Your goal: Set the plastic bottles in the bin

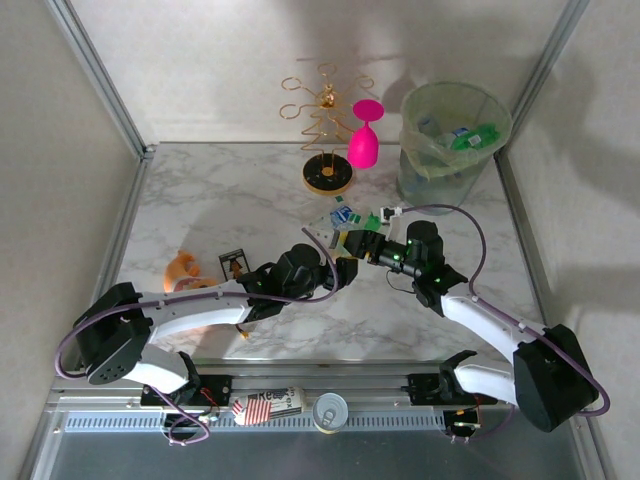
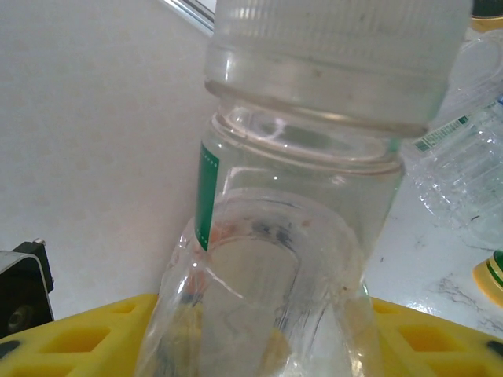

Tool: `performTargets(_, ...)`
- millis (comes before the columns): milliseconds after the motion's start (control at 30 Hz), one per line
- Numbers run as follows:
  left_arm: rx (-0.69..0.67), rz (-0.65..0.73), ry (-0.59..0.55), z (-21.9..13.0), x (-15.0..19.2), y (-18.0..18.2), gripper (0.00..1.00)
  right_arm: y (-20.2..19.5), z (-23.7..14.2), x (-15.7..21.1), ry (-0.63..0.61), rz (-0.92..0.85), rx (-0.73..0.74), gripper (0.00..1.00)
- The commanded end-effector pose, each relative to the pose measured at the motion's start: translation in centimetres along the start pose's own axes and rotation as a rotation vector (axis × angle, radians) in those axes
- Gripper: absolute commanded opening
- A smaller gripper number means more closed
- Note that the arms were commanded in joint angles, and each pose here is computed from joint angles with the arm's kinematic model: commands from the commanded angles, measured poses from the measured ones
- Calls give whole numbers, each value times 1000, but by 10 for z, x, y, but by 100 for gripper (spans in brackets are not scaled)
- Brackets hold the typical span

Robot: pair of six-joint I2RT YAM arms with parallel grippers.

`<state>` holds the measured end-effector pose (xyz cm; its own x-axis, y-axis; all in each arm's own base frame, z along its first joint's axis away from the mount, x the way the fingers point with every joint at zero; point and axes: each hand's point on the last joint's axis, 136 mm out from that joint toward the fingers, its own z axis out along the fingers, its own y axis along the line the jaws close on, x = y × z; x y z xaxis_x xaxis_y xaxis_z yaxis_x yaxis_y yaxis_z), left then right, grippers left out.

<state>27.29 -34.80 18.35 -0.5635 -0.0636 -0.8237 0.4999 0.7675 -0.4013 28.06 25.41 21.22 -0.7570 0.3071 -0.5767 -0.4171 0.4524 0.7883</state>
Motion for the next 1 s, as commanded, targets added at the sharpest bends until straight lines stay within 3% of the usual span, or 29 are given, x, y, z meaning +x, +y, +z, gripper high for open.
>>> performTargets(0, 33, 0, -48, -8, -12, -9, 65, 15, 0, -15, -50, -47, -34, 57)
performTargets(200, 27, -9, -50, -10, -11, -6, 84, 15, -2, -24, -79, -72, -4, 56)
performTargets(600, -111, -116, -199, -42, -29, 41, 97, 0, -16, -68, -150, -227, 271, 55)
performTargets(733, -194, -191, -214, -46, -29, 71, 100, 7, -28, -97, -193, -308, 358, 55)
performTargets(967, -381, -349, -241, -58, -19, 134, 100, 27, -70, -178, -375, -401, 488, 53)
